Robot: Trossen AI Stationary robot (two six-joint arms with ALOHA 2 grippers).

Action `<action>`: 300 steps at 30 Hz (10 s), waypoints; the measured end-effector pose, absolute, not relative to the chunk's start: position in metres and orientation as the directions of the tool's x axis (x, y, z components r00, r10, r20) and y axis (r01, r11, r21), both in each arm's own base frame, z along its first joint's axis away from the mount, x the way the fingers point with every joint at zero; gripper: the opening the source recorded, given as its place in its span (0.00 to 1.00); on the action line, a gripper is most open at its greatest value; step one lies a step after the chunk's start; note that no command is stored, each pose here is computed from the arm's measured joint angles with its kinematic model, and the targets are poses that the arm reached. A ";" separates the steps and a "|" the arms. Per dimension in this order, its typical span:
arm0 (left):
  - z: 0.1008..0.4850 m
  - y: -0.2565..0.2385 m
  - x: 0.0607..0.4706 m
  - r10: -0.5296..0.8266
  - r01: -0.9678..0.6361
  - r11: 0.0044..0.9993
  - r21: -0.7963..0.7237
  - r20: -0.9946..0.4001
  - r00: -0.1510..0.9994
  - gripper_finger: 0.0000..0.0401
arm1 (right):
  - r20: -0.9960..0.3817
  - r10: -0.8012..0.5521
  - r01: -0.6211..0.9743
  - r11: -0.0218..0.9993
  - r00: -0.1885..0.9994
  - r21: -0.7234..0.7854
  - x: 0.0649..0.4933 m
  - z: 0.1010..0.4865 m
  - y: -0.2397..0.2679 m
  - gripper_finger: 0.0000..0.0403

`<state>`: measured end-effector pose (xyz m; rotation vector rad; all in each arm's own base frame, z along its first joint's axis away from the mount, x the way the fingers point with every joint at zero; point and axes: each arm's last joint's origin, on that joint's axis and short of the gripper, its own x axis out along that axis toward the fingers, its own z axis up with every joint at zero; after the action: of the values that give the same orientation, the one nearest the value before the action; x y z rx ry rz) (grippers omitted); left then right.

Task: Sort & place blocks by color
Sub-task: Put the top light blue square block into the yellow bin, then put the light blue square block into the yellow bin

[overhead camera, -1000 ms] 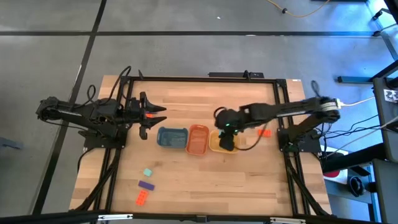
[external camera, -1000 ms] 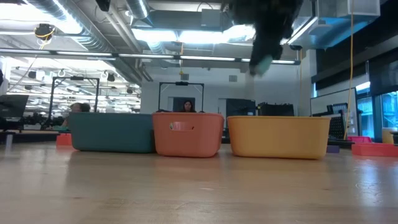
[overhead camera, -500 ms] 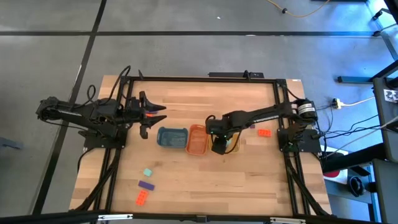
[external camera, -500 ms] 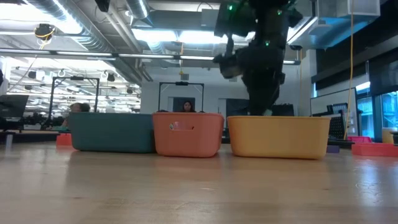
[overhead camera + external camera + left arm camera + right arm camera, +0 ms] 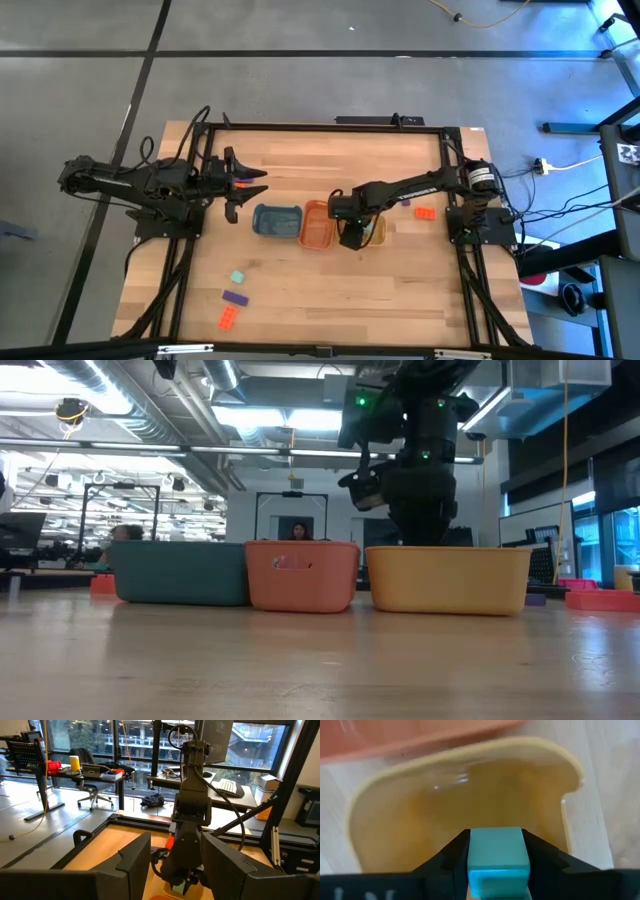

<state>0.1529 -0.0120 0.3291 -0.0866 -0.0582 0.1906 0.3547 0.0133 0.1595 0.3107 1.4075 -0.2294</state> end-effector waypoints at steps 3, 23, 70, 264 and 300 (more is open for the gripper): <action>0.329 -0.012 0.153 0.192 -0.187 0.978 -0.091 0.049 0.980 0.41 | -0.989 0.026 0.339 0.938 0.147 0.076 0.355 0.158 0.013 0.42; 0.329 -0.012 0.153 0.192 -0.187 0.978 -0.090 0.047 0.980 0.41 | -0.985 0.039 0.328 0.940 0.168 0.093 0.354 0.182 0.013 0.45; 0.329 -0.012 0.153 0.179 -0.174 0.980 -0.095 0.047 0.983 0.41 | 0.099 -0.057 0.034 0.975 0.993 0.221 0.246 0.300 0.039 0.45; 0.369 0.025 0.177 0.103 -0.059 0.947 -0.317 0.122 0.987 0.31 | 0.095 -0.001 -0.018 0.981 0.995 0.195 0.249 0.314 0.041 0.01; 0.367 0.028 0.186 0.109 -0.031 0.859 -0.511 0.124 0.986 0.31 | -0.245 -0.247 0.159 0.930 0.937 -0.330 0.314 0.360 0.046 0.80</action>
<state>0.1858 0.0277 0.3667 -0.5331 -0.1512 0.0738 0.3135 0.0457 0.3601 -0.3120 0.2882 -0.2107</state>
